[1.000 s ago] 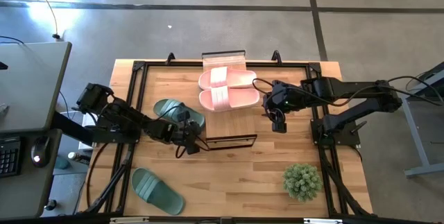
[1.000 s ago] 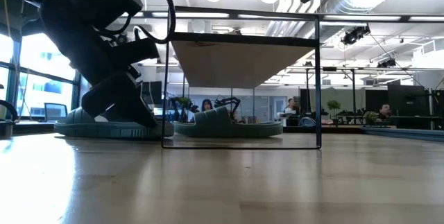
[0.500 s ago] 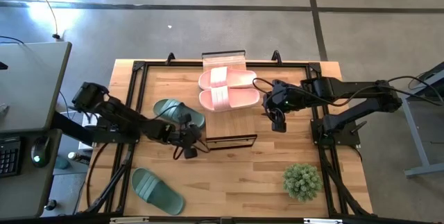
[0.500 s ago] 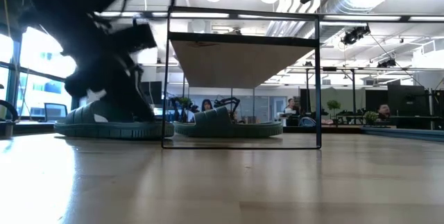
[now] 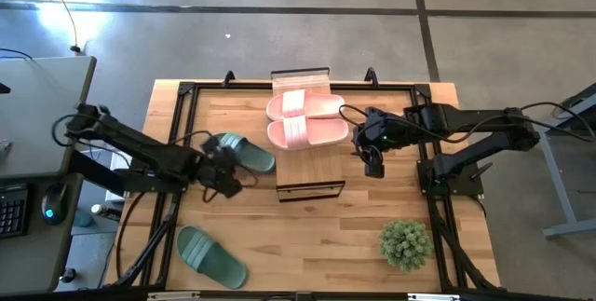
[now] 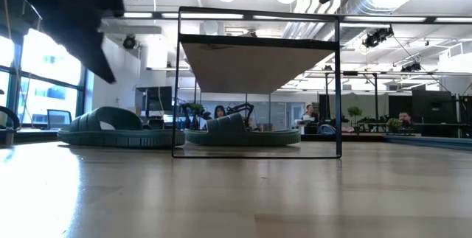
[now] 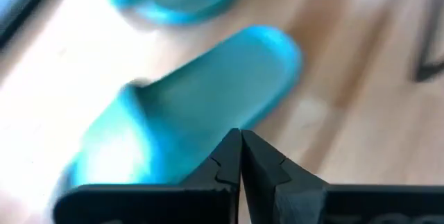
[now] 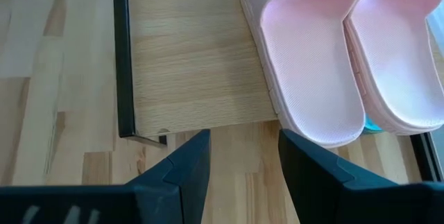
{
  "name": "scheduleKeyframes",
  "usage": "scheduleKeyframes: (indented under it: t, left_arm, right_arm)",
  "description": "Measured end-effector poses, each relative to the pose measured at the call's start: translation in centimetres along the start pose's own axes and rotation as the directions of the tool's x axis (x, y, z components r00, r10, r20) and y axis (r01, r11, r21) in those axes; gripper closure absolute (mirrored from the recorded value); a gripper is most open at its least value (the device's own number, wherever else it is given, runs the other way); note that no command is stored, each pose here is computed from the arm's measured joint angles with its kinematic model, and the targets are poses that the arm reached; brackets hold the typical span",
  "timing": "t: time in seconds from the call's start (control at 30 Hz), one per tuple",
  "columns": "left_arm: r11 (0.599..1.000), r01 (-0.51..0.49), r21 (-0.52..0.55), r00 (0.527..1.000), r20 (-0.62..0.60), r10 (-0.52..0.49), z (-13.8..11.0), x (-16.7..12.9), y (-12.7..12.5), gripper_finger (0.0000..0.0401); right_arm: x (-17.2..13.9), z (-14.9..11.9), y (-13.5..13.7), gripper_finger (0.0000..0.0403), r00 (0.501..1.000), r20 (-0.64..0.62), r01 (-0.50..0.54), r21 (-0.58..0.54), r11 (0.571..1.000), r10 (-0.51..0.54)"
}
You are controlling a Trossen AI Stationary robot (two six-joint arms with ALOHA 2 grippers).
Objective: Pick and place slides into the shelf
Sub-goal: Put the green slide under the shelf
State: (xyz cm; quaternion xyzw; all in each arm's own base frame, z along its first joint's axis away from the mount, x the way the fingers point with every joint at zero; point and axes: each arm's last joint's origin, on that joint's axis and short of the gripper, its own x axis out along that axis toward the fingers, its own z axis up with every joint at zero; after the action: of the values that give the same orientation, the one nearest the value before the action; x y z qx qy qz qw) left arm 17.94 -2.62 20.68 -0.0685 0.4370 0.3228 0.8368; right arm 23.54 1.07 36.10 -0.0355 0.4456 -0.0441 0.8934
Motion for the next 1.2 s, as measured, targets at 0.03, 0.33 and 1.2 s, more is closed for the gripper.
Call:
scheduleKeyframes:
  t: [0.03,0.33,1.2]
  left_arm:
    - [0.999,-0.03,-0.03,0.999,-0.02,0.03,0.1,-0.5,0.6,0.0401]
    - [0.935,-0.163,-0.314,0.954,-0.291,0.069,0.8,-0.3,6.3,0.0401]
    - [0.644,0.315,-0.697,0.864,-0.07,-0.499,-2.5,5.6,17.2,0.04]
  right_arm:
    - [0.0,0.0,0.0,0.0243,1.0,0.001,-0.003,0.0,1.0,0.003]
    - [0.1,0.2,-0.5,0.0243,0.992,0.019,-0.127,0.051,0.991,0.126]
    - [0.2,-0.1,-1.3,0.0243,0.987,-0.01,-0.161,0.092,0.983,0.163]
